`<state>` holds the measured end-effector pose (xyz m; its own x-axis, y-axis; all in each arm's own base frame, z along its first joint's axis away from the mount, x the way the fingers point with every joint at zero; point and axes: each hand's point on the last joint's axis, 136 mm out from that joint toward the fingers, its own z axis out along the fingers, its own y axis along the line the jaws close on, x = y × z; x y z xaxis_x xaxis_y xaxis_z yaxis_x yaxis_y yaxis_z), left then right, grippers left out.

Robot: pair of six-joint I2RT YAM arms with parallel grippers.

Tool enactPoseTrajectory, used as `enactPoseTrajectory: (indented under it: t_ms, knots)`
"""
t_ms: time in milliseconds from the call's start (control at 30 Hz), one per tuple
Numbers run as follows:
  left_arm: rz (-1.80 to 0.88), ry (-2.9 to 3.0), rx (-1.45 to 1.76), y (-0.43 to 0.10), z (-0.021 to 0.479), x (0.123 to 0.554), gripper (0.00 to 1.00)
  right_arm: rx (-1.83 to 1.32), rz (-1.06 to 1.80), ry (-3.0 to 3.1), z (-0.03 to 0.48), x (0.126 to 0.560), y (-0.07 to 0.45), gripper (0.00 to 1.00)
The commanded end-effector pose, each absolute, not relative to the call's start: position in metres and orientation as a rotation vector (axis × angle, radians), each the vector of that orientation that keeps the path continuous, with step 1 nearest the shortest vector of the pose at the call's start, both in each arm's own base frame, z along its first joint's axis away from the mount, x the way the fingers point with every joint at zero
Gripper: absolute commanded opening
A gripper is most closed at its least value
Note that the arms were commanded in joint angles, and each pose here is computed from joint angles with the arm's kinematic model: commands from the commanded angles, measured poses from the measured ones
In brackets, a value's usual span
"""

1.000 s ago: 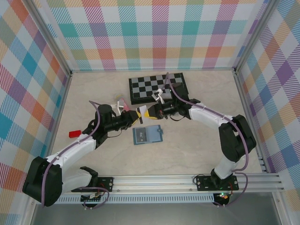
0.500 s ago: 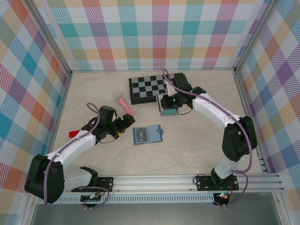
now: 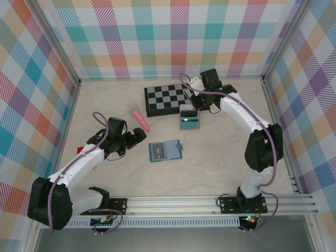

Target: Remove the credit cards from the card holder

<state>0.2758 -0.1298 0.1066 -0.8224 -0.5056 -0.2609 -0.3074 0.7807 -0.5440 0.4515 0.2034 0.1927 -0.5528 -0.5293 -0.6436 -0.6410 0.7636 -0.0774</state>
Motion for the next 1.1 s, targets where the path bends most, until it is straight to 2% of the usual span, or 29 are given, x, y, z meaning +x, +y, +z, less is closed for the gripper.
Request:
enactPoseTrajectory:
  t_ms: [0,233,533,1067]
  knots:
    - [-0.685,2.586,-0.599,-0.128,0.108,0.282,1.00,-0.948,0.219,2.280,0.191,0.470,0.184,0.00]
    - [-0.703,2.648,-0.592,-0.130,0.101,0.293,1.00,-1.041,0.252,2.251,0.169,0.481,0.171,0.00]
    - [-0.709,2.681,-0.599,-0.133,0.098,0.302,1.00,-1.349,0.481,2.091,0.158,0.459,0.202,0.00]
    - [-0.827,2.674,-0.600,-0.153,0.103,0.326,1.00,-1.613,0.384,1.896,0.133,0.467,0.206,0.00]
